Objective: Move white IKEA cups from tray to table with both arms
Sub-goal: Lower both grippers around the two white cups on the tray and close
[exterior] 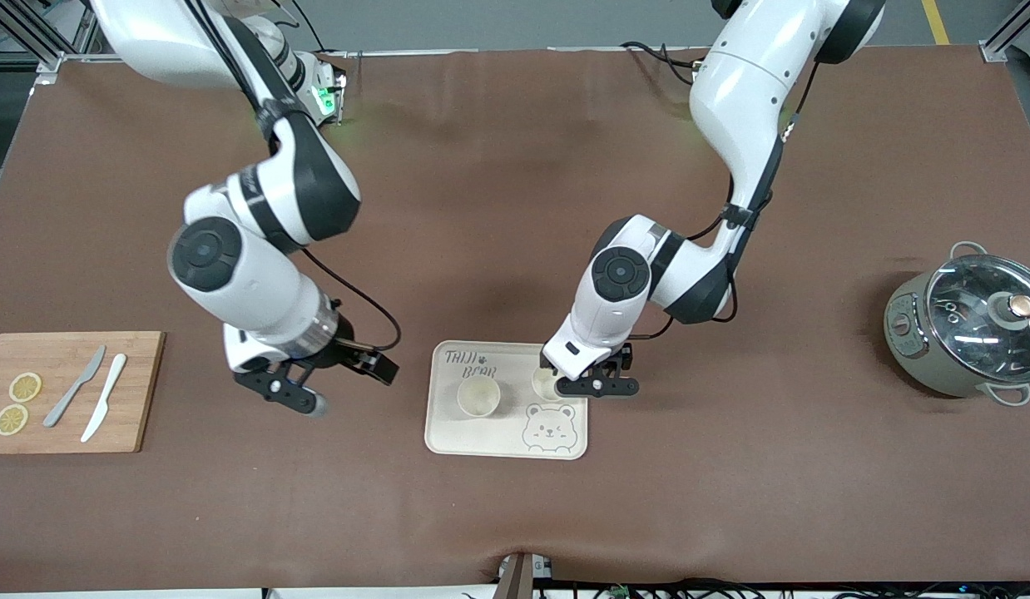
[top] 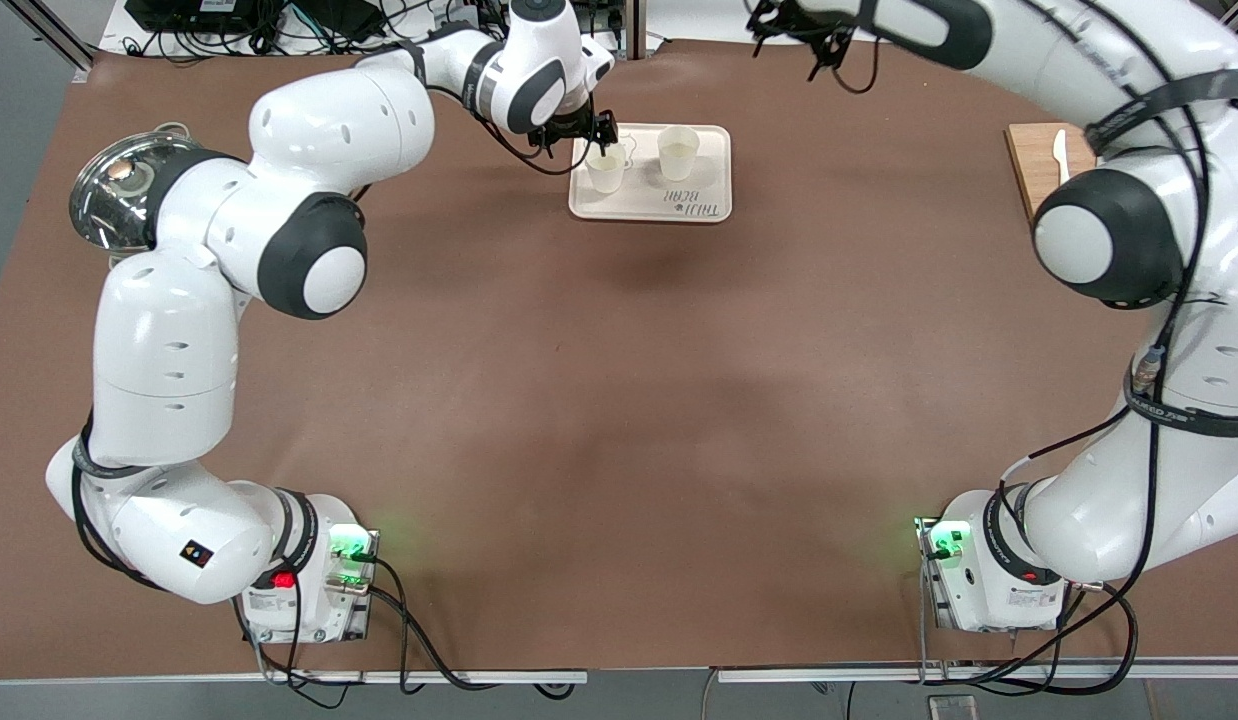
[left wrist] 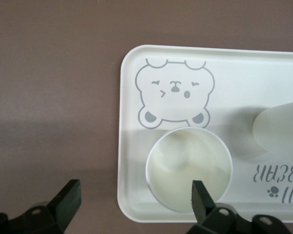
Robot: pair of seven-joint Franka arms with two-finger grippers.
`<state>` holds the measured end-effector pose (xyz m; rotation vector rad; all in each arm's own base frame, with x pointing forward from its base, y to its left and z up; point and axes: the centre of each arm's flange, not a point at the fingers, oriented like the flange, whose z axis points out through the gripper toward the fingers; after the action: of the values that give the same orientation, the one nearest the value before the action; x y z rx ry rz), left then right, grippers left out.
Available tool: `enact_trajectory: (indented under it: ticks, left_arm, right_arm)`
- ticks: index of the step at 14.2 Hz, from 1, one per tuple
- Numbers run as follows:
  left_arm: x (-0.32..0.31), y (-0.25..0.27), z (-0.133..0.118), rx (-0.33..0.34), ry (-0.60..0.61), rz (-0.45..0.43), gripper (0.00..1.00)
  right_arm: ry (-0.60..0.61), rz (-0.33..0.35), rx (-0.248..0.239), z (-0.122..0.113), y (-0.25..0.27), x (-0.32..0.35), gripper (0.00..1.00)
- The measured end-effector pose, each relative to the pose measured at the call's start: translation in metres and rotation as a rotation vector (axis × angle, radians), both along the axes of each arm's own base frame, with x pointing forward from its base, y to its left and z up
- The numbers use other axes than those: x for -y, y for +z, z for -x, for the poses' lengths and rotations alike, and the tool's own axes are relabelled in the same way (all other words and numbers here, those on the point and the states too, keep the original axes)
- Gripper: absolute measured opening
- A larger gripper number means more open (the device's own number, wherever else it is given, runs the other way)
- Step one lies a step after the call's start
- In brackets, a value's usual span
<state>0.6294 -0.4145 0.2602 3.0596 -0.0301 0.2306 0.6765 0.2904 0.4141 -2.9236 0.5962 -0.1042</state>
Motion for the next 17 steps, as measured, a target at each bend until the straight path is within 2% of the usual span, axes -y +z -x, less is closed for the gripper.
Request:
enact_trajectory:
  ticks: [3, 9, 15, 17]
  left_arm:
    - [-0.002, -0.013, -0.004, 0.017, 0.004, 0.005, 1.00]
    - [-0.008, -0.016, -0.009, 0.034, 0.012, 0.005, 1.00]
    - [-0.008, -0.024, -0.012, 0.063, 0.013, 0.021, 1.00]
    - [-0.007, -0.027, -0.013, 0.068, 0.012, 0.025, 0.96]
  right_arm:
    - [0.019, -0.011, 0.022, -0.003, -0.037, -0.022, 1.00]
    - [0.040, -0.022, 0.062, -0.005, -0.079, -0.045, 1.00]
    - [0.081, 0.003, 0.052, 0.004, -0.124, -0.067, 1.00]
    - [0.092, 0.014, 0.041, 0.007, -0.135, -0.072, 1.00]
